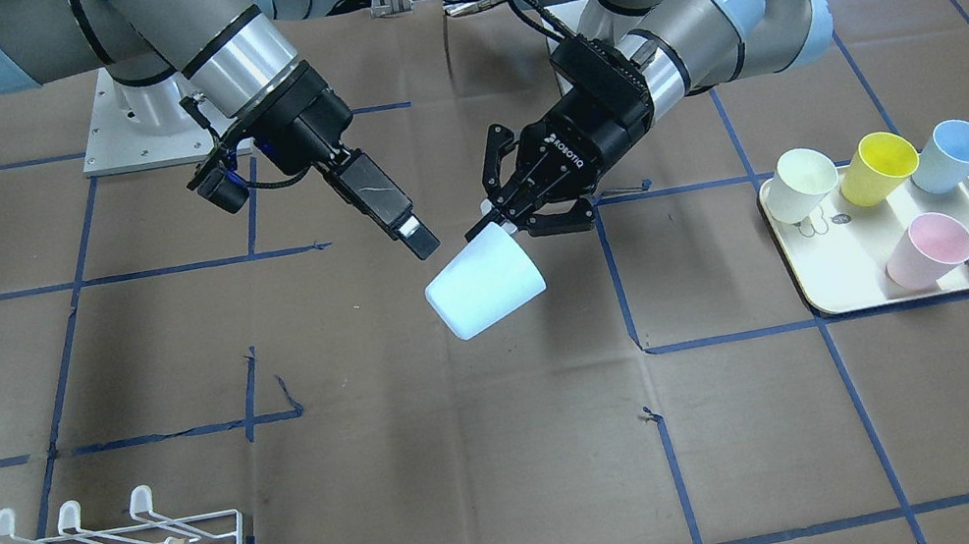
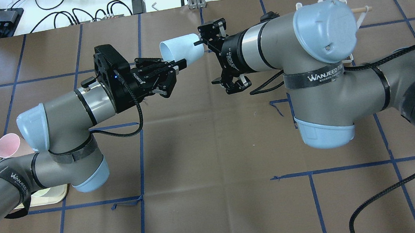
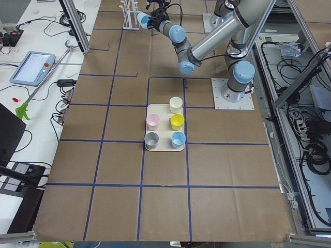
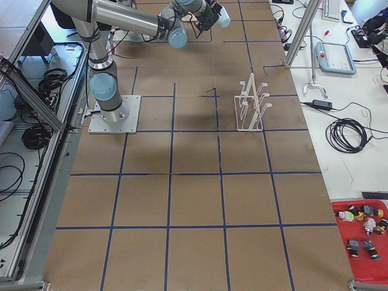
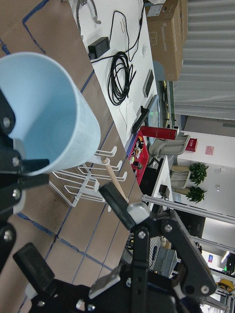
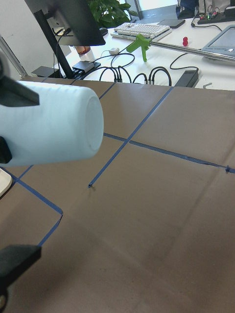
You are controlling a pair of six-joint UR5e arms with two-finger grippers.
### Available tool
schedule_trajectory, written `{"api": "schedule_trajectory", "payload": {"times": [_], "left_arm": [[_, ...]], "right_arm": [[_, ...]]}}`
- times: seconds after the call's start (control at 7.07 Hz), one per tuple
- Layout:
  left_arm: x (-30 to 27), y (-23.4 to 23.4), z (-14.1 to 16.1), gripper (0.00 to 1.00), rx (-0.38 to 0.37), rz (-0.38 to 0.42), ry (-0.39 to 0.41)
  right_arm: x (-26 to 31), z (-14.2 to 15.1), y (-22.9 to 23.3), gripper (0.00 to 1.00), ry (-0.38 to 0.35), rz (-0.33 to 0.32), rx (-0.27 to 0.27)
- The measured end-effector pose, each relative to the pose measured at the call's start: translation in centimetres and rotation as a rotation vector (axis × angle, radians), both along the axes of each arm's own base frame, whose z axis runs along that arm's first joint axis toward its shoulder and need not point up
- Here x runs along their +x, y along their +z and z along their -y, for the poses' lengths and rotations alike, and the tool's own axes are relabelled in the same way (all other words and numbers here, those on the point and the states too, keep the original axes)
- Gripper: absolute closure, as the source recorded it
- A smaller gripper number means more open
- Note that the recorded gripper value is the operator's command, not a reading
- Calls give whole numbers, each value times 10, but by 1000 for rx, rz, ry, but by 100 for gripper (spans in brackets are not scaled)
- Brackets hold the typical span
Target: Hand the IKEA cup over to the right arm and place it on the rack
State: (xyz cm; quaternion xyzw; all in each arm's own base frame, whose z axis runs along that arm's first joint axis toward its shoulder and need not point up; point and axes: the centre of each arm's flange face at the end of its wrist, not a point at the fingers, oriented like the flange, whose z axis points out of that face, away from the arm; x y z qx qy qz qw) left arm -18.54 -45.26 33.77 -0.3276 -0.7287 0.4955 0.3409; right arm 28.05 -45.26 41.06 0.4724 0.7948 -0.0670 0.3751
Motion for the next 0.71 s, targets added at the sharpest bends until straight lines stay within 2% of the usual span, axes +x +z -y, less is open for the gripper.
{"api": "schedule_trajectory", "payload": {"times": [0.71], "left_arm": [[0,-1,0,100,2,1,1]], "right_arm": [[15,14,-1,1,-22,31,32]]}}
